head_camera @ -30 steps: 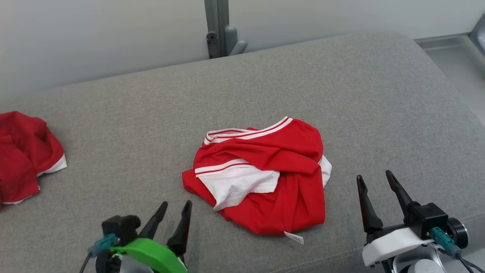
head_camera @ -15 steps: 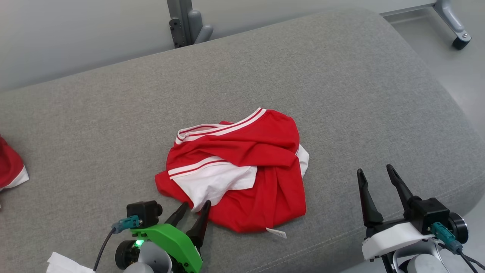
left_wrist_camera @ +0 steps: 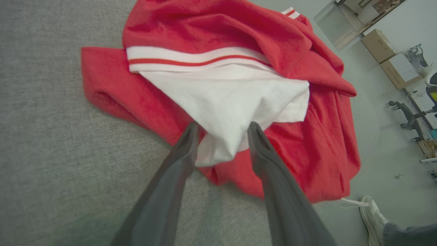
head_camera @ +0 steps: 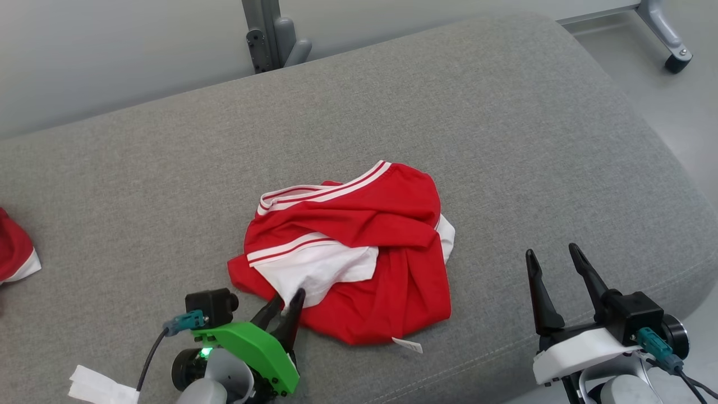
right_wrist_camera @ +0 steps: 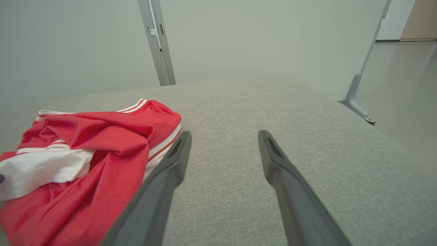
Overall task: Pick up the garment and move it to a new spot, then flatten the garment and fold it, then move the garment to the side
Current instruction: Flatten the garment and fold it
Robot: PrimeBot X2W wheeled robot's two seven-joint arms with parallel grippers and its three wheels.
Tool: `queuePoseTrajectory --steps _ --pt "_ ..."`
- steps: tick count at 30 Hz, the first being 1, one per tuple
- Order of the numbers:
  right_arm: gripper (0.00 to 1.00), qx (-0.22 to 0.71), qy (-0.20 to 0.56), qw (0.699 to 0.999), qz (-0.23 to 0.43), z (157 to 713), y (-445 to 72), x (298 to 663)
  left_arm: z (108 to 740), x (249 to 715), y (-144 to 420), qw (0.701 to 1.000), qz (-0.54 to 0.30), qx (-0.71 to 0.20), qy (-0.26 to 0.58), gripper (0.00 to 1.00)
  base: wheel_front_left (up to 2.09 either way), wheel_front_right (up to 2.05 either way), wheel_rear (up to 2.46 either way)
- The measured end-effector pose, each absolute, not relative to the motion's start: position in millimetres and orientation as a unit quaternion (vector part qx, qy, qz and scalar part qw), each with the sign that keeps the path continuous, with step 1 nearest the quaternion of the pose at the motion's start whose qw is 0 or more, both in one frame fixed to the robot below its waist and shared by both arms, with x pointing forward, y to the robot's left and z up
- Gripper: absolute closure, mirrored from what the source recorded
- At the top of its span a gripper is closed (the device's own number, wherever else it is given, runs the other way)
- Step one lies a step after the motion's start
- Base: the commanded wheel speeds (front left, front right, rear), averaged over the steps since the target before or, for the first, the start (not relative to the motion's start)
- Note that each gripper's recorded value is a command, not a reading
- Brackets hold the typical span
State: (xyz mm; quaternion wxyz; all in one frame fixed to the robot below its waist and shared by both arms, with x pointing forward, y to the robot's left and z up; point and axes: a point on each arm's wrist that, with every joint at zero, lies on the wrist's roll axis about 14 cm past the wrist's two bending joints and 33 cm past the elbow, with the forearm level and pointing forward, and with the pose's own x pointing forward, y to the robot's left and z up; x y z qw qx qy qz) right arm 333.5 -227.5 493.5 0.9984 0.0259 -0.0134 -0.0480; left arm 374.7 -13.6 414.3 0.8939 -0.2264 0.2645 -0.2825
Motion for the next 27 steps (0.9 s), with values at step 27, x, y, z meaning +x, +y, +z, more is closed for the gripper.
queuePoseTrajectory --steps 27 --pt "0.0 0.036 -0.021 0.997 -0.06 498.2 -233.6 327.5 678.9 559.9 101.4 0.959 -0.221 -0.164 -0.062 1.0 0.0 0.0 0.0"
